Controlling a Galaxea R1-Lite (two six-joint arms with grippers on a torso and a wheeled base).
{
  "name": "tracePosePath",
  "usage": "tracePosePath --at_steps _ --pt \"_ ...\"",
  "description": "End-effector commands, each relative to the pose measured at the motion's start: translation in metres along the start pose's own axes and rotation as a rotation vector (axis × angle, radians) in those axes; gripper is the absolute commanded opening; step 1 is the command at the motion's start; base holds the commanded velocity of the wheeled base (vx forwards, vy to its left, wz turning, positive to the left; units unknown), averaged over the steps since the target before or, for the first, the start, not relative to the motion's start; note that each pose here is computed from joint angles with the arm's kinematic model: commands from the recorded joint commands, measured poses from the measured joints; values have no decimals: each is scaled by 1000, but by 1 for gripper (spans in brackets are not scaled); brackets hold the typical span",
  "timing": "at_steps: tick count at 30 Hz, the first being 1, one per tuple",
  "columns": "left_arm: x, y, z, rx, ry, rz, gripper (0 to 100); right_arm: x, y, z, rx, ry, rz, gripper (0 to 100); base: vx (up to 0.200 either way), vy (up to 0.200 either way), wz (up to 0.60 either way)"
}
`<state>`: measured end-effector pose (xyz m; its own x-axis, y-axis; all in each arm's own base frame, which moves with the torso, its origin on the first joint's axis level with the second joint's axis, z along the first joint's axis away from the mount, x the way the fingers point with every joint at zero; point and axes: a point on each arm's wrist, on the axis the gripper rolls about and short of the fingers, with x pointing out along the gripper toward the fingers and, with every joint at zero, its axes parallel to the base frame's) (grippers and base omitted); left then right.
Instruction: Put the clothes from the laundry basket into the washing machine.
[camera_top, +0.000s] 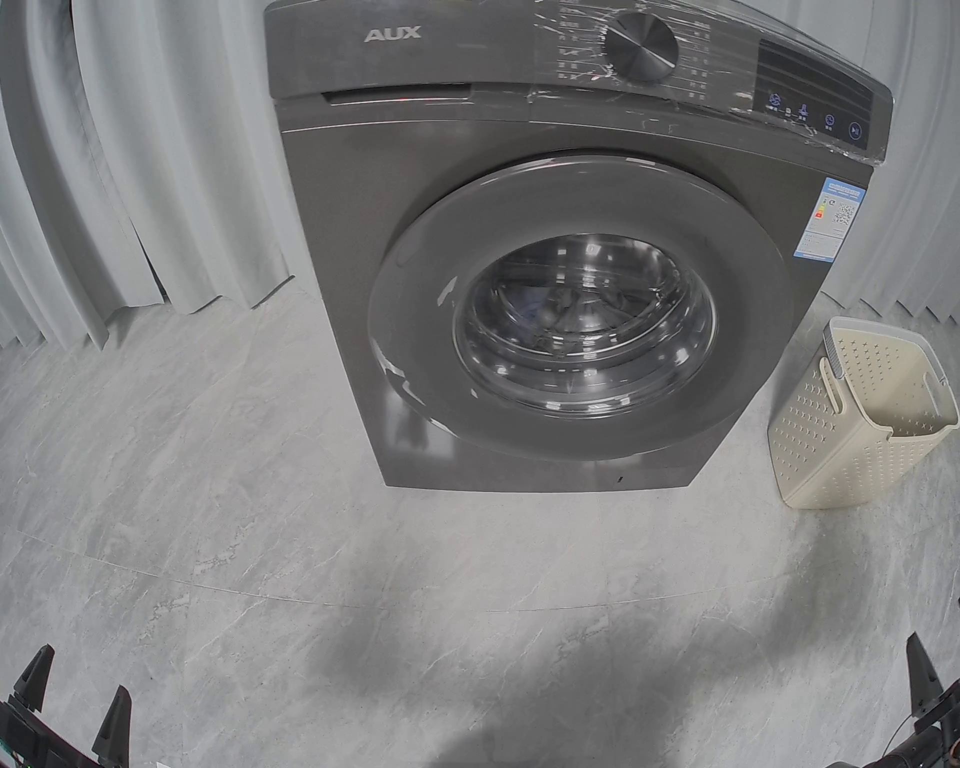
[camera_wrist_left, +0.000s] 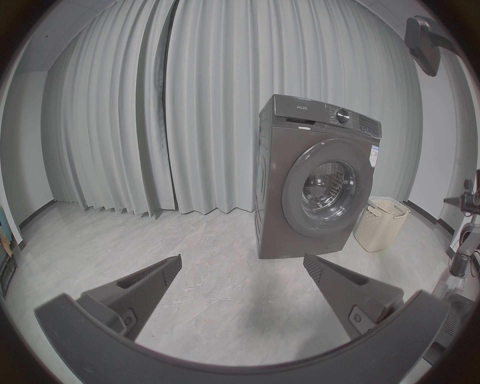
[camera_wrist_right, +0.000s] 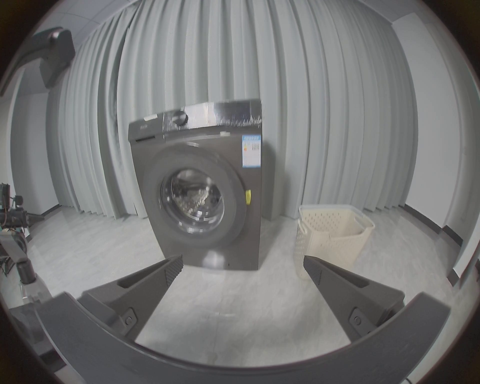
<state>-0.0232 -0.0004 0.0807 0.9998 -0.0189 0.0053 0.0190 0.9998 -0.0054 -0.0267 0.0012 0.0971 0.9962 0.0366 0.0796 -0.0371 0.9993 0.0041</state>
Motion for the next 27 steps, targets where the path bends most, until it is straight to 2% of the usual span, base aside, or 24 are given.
tracePosePath --at_steps 1,3,4,5,6,7,10,12,13,16,17,18,19,22,24,27 --pt "1 0 -5 -1 11 -1 100 8 3 46 1 -5 141 100 0 0 0" --pt "1 0 -5 -2 11 -1 100 15 4 45 9 53 190 100 0 0 0" --pt "1 0 -5 -1 11 -1 100 26 5 42 26 139 246 100 0 0 0" --pt "1 0 -5 1 10 -1 100 26 5 42 26 139 246 100 0 0 0" --pt "1 0 -5 -1 10 1 100 44 5 43 53 243 308 100 0 0 0" --pt "1 0 -5 -1 11 4 100 58 5 46 65 292 336 100 0 -200 0" --pt "1 0 -5 -2 11 4 100 77 6 50 71 312 369 100 0 -200 0" --pt "1 0 -5 1 11 4 100 101 10 55 79 308 442 100 0 -200 0" --pt "1 0 -5 1 11 4 100 111 14 56 102 314 484 100 0 -200 0" --pt "1 0 -5 2 11 4 100 123 22 57 156 334 536 100 0 -133 0" --pt "1 0 -5 4 11 2 100 135 30 57 214 361 572 100 0 0 0" --pt "1 0 -5 4 11 2 100 135 30 57 214 361 572 100 0 0 0" --pt "1 0 -5 4 11 2 100 148 39 59 255 385 574 100 0 0 0" --pt "1 0 -5 4 10 2 100 160 49 61 275 390 577 100 0 0 0" --pt "1 0 -5 4 11 1 100 172 64 65 297 383 613 100 0 0 0" --pt "1 0 -5 5 10 1 100 183 78 68 302 378 650 100 200 0 0"
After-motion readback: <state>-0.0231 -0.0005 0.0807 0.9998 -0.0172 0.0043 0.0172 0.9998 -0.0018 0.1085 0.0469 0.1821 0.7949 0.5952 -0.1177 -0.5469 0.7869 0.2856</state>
